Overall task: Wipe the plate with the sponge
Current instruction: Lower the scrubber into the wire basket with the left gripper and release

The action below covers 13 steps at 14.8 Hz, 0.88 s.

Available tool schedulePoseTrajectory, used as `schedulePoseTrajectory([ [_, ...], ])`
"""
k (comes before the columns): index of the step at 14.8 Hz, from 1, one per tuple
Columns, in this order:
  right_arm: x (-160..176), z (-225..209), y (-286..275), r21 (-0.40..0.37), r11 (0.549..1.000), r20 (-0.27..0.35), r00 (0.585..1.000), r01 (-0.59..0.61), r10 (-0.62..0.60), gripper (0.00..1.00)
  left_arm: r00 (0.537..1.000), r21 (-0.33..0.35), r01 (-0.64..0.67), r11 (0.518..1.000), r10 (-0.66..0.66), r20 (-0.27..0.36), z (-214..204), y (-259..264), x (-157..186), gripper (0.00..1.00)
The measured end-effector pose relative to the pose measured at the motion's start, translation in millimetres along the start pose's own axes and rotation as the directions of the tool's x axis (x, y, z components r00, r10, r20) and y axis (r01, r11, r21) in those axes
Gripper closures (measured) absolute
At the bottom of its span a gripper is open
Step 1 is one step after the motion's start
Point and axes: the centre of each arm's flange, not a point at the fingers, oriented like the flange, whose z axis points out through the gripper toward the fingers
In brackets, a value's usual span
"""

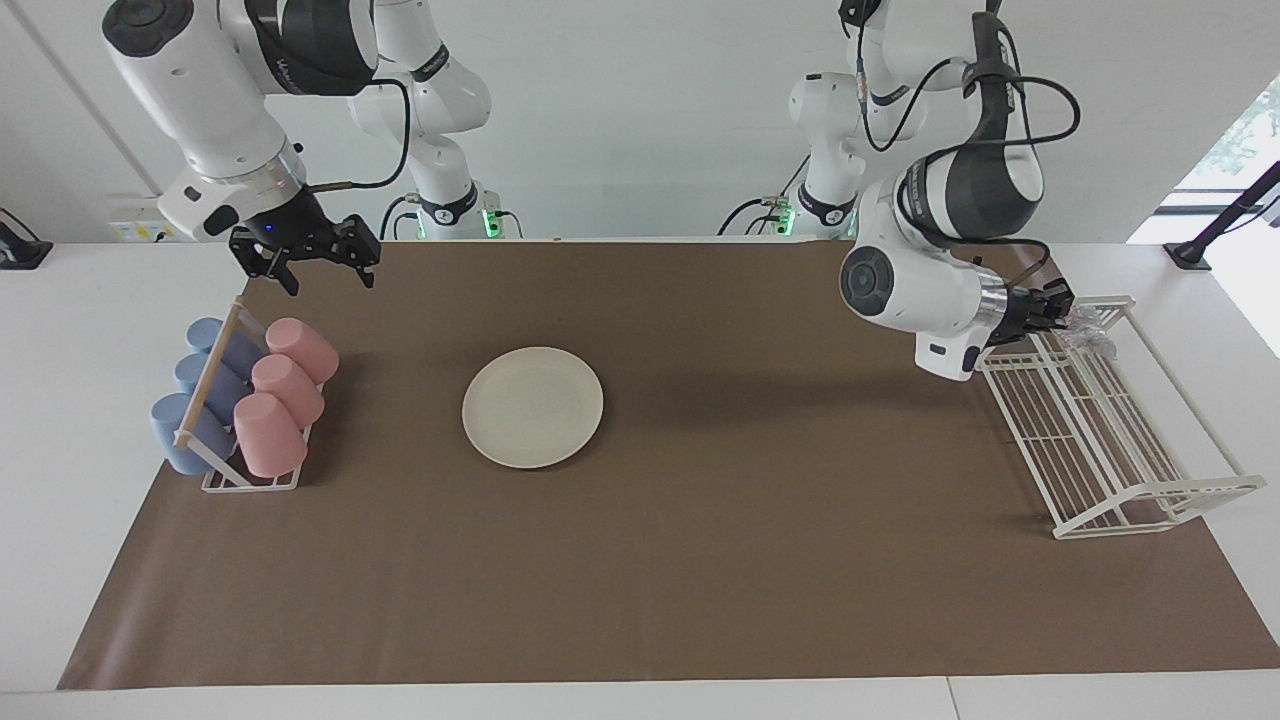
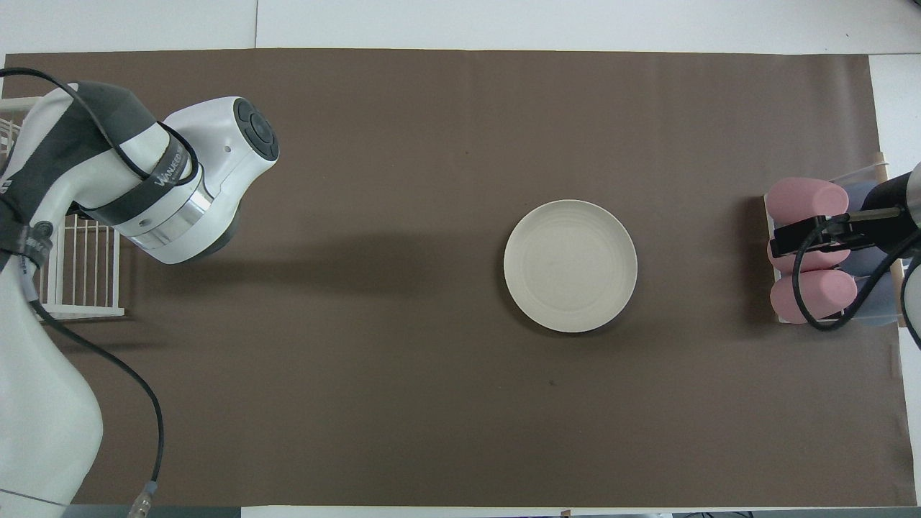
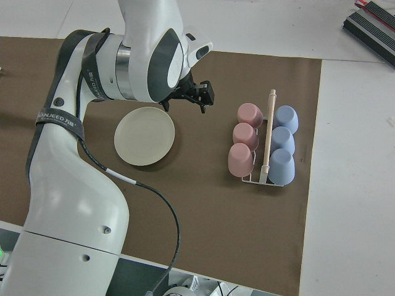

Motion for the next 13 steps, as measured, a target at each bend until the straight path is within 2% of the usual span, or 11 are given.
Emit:
schedulePoseTrajectory([
  [4, 1, -1, 1, 0.000, 0.999, -0.007, 0.999, -0.049, 0.049, 0.00, 1.000, -0.004, -0.026, 1.000, 0.026, -0.012, 22, 19, 18, 0.95],
  [13, 0, -3, 15, 0.001, 0.997, -0.010, 0.997, -0.079, 0.079, 0.00, 0.999, -0.041, 0.022, 0.999, -0.024, -0.036, 46, 23, 25, 0.95],
])
